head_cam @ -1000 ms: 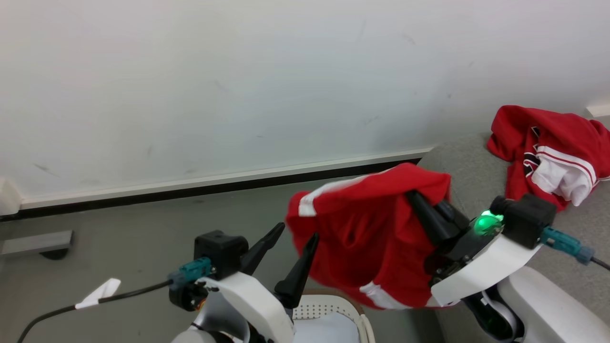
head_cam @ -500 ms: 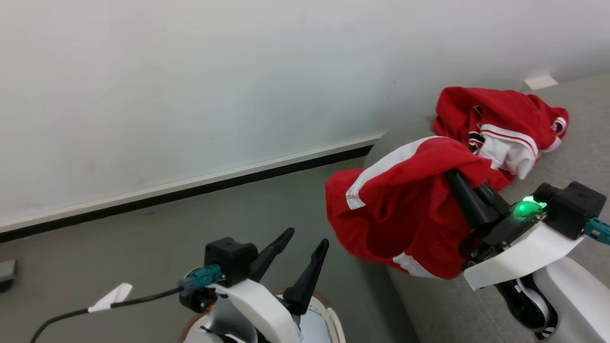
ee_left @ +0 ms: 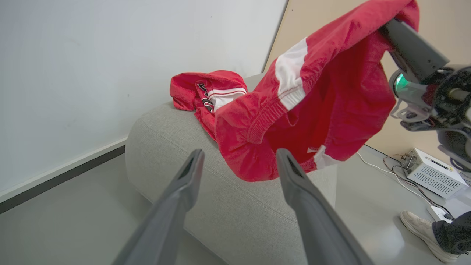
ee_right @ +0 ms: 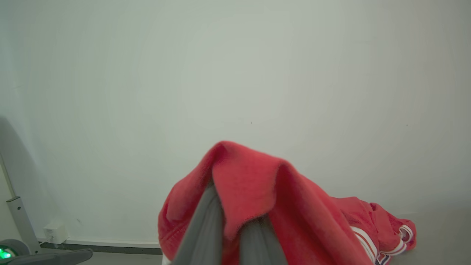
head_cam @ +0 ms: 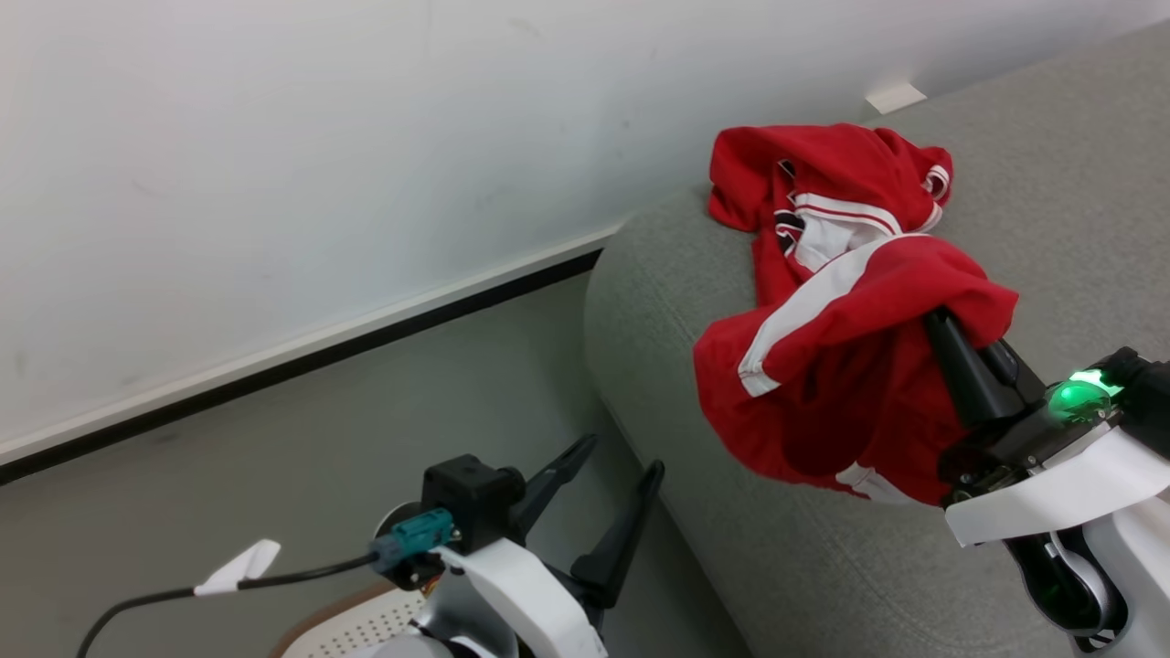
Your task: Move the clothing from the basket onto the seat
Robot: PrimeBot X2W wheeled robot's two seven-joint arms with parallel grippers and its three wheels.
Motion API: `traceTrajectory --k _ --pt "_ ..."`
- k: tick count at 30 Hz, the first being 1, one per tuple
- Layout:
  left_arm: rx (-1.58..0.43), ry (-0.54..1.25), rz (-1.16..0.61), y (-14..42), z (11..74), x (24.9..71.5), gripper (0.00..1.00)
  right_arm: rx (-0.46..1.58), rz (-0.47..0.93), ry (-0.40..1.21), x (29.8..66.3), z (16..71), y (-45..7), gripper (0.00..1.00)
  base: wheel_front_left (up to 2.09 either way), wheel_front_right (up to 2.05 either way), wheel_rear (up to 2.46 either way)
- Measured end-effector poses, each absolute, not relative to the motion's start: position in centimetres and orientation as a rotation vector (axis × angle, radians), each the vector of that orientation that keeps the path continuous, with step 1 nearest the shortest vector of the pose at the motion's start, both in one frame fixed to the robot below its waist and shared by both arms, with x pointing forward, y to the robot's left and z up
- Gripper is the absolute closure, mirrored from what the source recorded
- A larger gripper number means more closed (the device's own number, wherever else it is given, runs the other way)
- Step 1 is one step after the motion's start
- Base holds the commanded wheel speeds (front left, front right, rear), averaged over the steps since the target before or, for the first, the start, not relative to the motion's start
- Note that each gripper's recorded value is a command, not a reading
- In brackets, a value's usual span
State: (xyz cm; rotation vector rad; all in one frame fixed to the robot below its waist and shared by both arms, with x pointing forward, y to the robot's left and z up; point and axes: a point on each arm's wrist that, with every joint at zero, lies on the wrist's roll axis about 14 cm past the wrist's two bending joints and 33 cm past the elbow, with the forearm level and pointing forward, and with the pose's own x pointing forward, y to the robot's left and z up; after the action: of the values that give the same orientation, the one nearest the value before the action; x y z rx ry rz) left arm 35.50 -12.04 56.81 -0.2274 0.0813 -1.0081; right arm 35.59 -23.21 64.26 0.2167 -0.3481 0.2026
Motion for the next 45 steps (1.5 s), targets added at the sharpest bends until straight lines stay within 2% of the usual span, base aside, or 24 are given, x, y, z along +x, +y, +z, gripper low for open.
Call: traceTrajectory --k 8,13,21,28,32,35,40,41,42,43,44,45 --pt "-0.240 0.078 -1.102 -14.5 56.3 35.2 0.00 0.196 0.099 -0.343 35.5 63.8 -26.4 1.00 0.00 0.00 0.00" --pt "-0.244 0.059 -1.142 -15.0 55.9 36.6 0.00 0.156 0.020 -0.351 37.4 63.6 -28.6 1.00 0.00 0.00 0.00" --pt "-0.238 -0.006 -1.159 -14.7 54.1 41.7 0.00 0.055 -0.110 -0.462 45.4 66.9 -32.8 1.00 0.00 0.00 0.00" --pt "-0.249 -0.055 -1.103 -13.2 50.4 46.9 0.00 -0.069 -0.269 -0.475 53.4 67.8 -38.1 1.00 0.00 0.00 0.00" --pt "-0.252 -0.028 -1.057 -11.9 47.1 48.8 0.00 -0.145 -0.389 -0.385 56.2 65.4 -42.0 1.00 0.00 0.00 0.00" --pt "-0.250 -0.007 -1.028 -10.9 45.4 49.3 0.00 -0.184 -0.507 -0.310 56.4 63.0 -45.6 1.00 0.00 0.00 0.00" --pt "-0.239 0.037 -0.969 -9.0 42.5 50.1 0.00 -0.204 -0.629 -0.079 55.6 54.0 -48.6 0.99 0.00 0.00 0.00" --pt "-0.237 0.054 -0.959 -8.6 41.9 50.1 0.00 -0.183 -0.645 -0.035 55.3 51.8 -48.6 0.87 0.00 0.00 0.00" --pt "-0.235 0.065 -0.953 -8.4 41.4 50.1 0.00 -0.166 -0.654 0.000 55.0 49.9 -48.4 0.56 0.00 0.00 0.00" --pt "-0.235 0.072 -0.947 -8.2 41.1 50.0 0.00 -0.154 -0.662 0.033 54.6 48.3 -48.2 0.18 0.00 0.00 0.00" --pt "-0.233 0.078 -0.943 -8.0 40.9 49.9 0.00 -0.144 -0.670 0.052 54.3 47.1 -48.0 0.00 0.00 0.00 0.00" --pt "-0.231 0.084 -0.939 -7.9 40.7 49.9 0.00 -0.138 -0.677 0.071 53.9 46.3 -47.9 0.00 0.00 0.00 0.00"
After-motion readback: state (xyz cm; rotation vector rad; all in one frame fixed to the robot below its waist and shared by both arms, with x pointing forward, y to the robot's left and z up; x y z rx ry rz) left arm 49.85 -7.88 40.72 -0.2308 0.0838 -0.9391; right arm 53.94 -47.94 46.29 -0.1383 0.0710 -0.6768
